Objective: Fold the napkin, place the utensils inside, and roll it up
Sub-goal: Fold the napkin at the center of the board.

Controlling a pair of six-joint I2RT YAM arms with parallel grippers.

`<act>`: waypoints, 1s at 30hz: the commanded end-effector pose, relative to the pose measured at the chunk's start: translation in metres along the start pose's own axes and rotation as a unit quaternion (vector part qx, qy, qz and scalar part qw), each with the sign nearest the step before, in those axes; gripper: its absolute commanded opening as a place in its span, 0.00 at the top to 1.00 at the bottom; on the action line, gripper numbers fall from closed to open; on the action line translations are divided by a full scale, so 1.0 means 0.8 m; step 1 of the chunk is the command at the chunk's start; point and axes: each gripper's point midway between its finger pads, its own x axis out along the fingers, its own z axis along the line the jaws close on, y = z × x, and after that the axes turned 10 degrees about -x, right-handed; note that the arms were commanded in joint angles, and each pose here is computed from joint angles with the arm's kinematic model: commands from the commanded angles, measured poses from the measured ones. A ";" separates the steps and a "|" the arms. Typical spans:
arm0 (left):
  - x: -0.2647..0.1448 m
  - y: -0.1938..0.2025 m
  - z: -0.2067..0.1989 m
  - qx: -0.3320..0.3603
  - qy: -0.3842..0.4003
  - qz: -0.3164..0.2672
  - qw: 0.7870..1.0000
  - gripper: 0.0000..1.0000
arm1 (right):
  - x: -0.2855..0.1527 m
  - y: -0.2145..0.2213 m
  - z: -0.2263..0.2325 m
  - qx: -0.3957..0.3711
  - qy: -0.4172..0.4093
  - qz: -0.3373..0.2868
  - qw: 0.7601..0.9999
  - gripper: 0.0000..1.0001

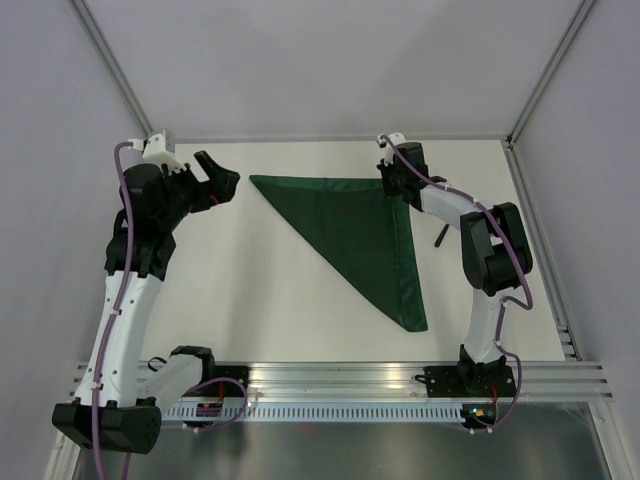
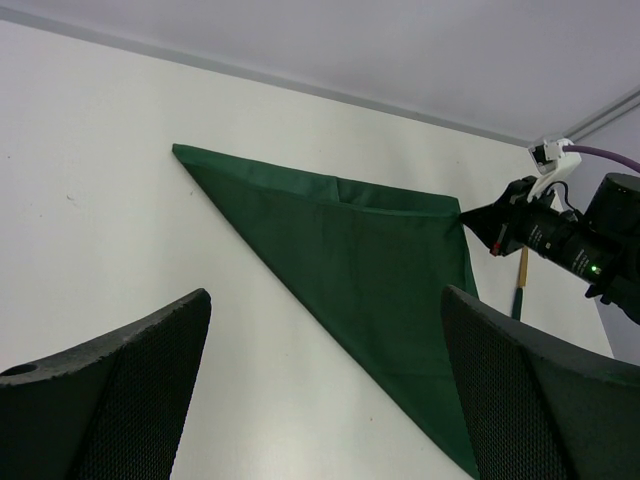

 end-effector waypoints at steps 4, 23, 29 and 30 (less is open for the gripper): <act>0.005 -0.004 -0.011 -0.013 0.021 -0.002 1.000 0.00 | 0.009 -0.030 -0.031 0.012 0.024 -0.035 0.999 1.00; 0.014 -0.001 -0.010 -0.013 0.023 0.004 1.000 0.00 | 0.015 -0.028 -0.060 0.031 0.043 -0.035 0.998 1.00; 0.015 -0.002 -0.010 -0.013 0.023 0.003 1.000 0.00 | 0.017 -0.030 -0.064 0.034 0.046 -0.036 0.998 1.00; 0.016 -0.001 -0.010 -0.013 0.023 0.003 1.000 0.00 | 0.018 -0.030 -0.065 0.034 0.046 -0.036 0.998 1.00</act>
